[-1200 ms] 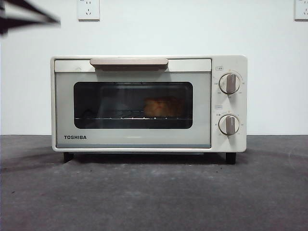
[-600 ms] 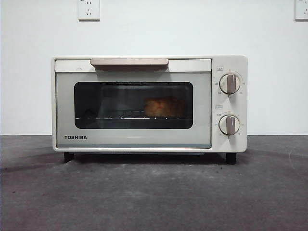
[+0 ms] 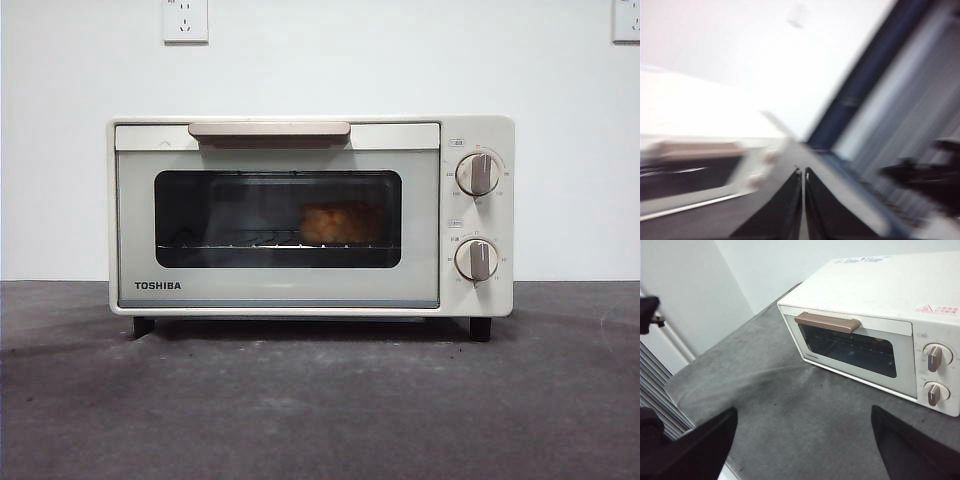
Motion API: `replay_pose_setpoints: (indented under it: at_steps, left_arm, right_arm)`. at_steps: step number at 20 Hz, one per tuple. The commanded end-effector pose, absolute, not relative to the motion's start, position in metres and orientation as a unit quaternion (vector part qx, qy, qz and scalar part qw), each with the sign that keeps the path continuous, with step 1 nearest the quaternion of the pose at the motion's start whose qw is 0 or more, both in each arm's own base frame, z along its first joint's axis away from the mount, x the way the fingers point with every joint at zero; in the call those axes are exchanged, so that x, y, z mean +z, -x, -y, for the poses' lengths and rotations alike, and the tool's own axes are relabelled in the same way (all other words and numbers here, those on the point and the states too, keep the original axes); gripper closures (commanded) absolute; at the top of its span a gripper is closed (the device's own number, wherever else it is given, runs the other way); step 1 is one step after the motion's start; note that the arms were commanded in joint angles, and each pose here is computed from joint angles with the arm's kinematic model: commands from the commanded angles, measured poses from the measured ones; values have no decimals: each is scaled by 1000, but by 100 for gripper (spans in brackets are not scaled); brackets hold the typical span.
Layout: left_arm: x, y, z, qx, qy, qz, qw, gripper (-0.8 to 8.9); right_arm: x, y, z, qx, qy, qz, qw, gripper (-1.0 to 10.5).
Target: The left arm flap open the oven, the right arm pick bread and place it into oven, the left arm flap close the oven
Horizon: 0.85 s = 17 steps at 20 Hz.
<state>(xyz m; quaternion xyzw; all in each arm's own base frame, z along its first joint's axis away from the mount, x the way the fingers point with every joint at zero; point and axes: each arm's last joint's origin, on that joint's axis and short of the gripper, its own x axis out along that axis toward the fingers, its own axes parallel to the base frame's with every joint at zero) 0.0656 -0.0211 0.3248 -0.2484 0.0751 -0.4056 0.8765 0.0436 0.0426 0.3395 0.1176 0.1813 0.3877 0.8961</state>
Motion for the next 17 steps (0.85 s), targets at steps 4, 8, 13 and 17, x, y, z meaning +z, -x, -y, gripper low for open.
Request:
replay_pose_setpoints:
  at_steps: [4, 8, 13, 17]
  left_arm:
    - [302, -43, 18, -333, 117, -88, 931, 797]
    - [297, -40, 18, -327, 117, -109, 931, 794]
    - [297, -40, 18, -326, 124, -112, 930, 794]
    - [297, -40, 18, -326, 124, -112, 930, 794]
  right_arm:
    - [345, -42, -42, 398, -78, -153, 901, 572]
    - [345, -42, -42, 397, -72, -150, 903, 583]
    - [344, -42, -42, 398, -73, -153, 902, 594]
    - [342, -42, -41, 392, -67, -162, 903, 925]
